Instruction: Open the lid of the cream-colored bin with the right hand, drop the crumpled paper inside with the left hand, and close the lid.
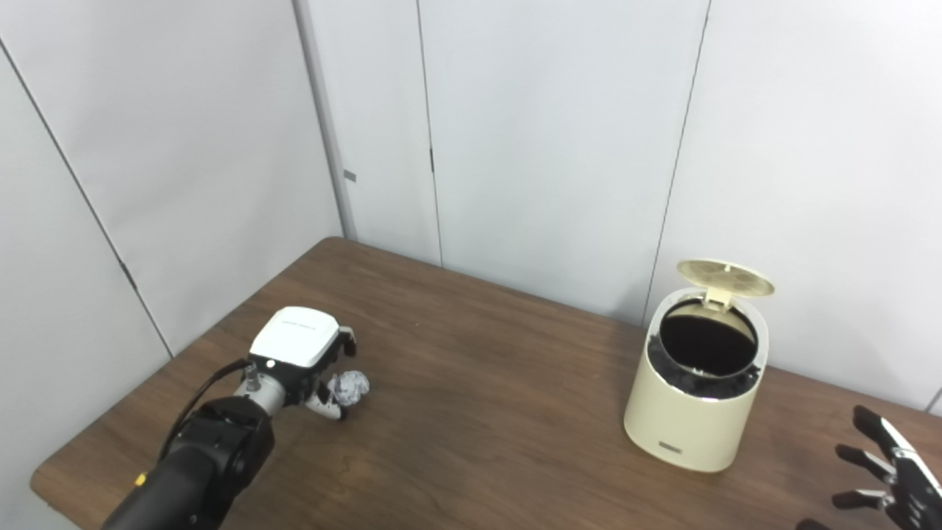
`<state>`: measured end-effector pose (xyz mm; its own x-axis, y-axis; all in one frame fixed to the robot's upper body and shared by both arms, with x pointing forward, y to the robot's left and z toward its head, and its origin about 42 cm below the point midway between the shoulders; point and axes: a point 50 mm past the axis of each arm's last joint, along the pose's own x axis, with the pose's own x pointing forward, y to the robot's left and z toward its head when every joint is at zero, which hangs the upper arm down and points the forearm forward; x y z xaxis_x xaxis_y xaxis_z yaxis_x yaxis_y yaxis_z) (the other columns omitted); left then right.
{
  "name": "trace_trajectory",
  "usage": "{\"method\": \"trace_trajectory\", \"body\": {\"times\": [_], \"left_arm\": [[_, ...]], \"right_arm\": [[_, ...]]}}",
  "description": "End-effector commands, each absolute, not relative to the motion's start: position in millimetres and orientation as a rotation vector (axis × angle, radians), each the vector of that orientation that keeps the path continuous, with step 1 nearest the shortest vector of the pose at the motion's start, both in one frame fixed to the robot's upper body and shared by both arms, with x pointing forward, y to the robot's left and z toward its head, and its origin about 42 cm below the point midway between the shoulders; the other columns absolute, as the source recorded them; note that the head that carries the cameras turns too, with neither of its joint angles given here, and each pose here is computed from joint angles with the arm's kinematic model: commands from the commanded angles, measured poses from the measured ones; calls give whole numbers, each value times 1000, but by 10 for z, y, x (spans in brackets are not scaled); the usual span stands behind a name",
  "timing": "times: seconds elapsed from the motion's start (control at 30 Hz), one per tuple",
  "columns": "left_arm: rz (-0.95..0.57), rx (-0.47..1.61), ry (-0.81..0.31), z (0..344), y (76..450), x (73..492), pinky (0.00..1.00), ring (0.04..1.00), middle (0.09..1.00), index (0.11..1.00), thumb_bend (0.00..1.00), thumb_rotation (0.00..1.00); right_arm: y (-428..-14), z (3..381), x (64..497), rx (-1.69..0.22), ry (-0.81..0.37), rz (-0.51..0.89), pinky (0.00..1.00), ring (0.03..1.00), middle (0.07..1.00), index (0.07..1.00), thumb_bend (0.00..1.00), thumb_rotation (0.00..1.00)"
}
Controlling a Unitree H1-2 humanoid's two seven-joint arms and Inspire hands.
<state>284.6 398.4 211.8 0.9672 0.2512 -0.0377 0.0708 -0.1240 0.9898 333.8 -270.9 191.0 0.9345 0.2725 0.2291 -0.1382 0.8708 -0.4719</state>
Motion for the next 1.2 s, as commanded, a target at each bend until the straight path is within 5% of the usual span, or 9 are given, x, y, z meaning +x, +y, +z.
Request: {"method": "trace_trajectory", "body": {"times": [0.0,0.43,0.53,0.6,0.63,1.17], "left_arm": [[204,1709,208,2262,4045,2948,517,638,622,683,807,179],[157,1674,238,2060,4037,2977,523,633,627,671,808,165],[145,1671,231,1984,4043,2979,521,585,562,620,821,104],[134,1669,231,1936,4053,2984,532,550,463,548,584,21],[127,1663,231,1918,4055,2982,535,534,446,537,553,10],[59,1634,240,1684,3955,2960,636,578,434,514,523,0]], "right_arm": [[-2718,2105,3348,-485,-375,212,581,832,931,909,840,504],[-2721,2114,3304,-486,-372,209,620,846,945,917,802,490],[-2722,2121,3296,-484,-371,206,602,844,943,920,816,512],[-2721,2123,3292,-478,-374,207,585,839,940,912,812,499],[-2722,2126,3289,-477,-376,207,584,840,941,912,806,496],[-2759,2157,3268,-484,-370,192,612,828,934,901,791,514]]}}
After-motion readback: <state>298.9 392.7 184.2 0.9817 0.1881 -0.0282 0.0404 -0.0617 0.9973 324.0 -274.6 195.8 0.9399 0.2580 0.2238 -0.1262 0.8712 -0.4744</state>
